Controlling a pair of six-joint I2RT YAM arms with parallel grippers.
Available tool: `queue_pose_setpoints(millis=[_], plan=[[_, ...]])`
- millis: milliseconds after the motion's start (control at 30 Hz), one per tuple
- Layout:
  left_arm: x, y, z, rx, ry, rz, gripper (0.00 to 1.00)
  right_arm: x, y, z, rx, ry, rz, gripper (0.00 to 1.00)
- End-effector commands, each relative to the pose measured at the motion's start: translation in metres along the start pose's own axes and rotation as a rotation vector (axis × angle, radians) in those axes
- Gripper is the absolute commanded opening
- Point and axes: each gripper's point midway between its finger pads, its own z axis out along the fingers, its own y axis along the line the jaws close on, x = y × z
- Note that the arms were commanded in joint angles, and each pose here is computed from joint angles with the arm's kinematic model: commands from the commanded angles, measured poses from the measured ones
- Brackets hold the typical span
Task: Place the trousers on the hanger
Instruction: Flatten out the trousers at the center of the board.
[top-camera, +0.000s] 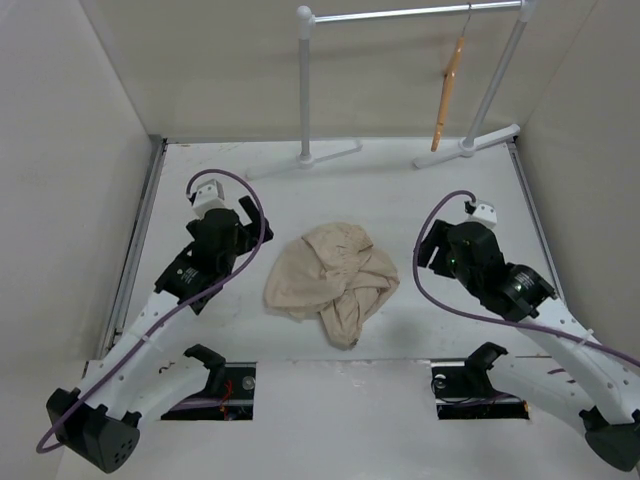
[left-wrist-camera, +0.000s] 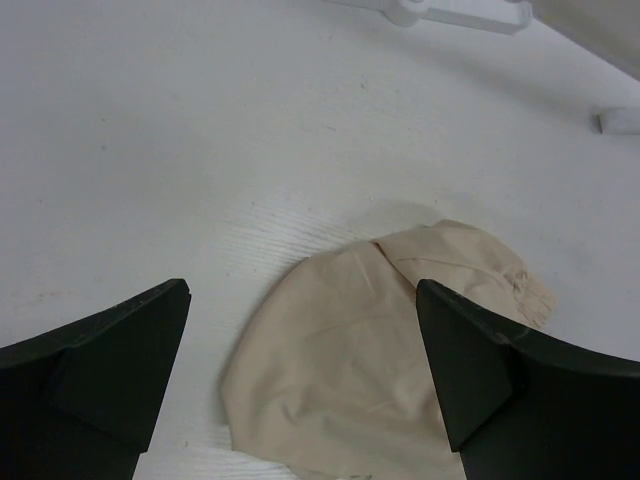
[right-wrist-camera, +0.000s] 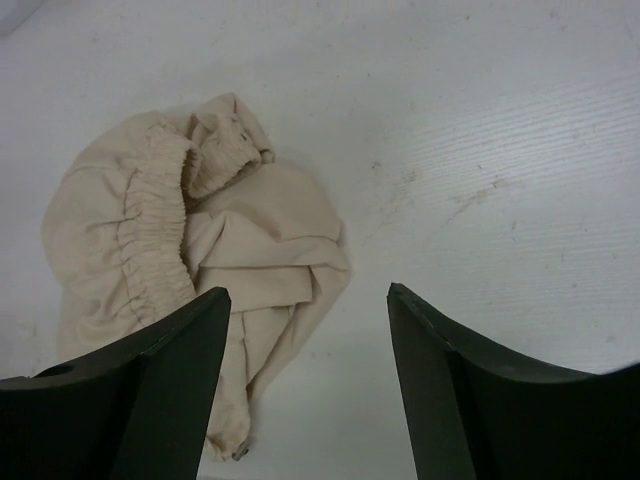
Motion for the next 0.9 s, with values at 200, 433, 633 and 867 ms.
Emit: queue_pose_setpoints(millis=[200,433,633,867], plan=[[-0.027,-0.029,-0.002,0.064,-0.062,-0.076,1.00,0.002,0.019,-0.014,-0.137,0.004,0.014,0.21],[-0.007,-0.018,0.011,-0.014,0.125,-0.070,0.25,0.042,0.070,-0.016,-0.278,0.153,-0.005,0.13],[0.045,0.029,0.013,-0.163,0.241,-0.102,0.13,0.077,0.115,0.001,-0.364,0.223,-0.007,0.59],[0.110,0.064,0.003,-0.213,0.352,-0.134,0.54,0.105,0.153,0.040,-0.376,0.334,-0.051,0.63]])
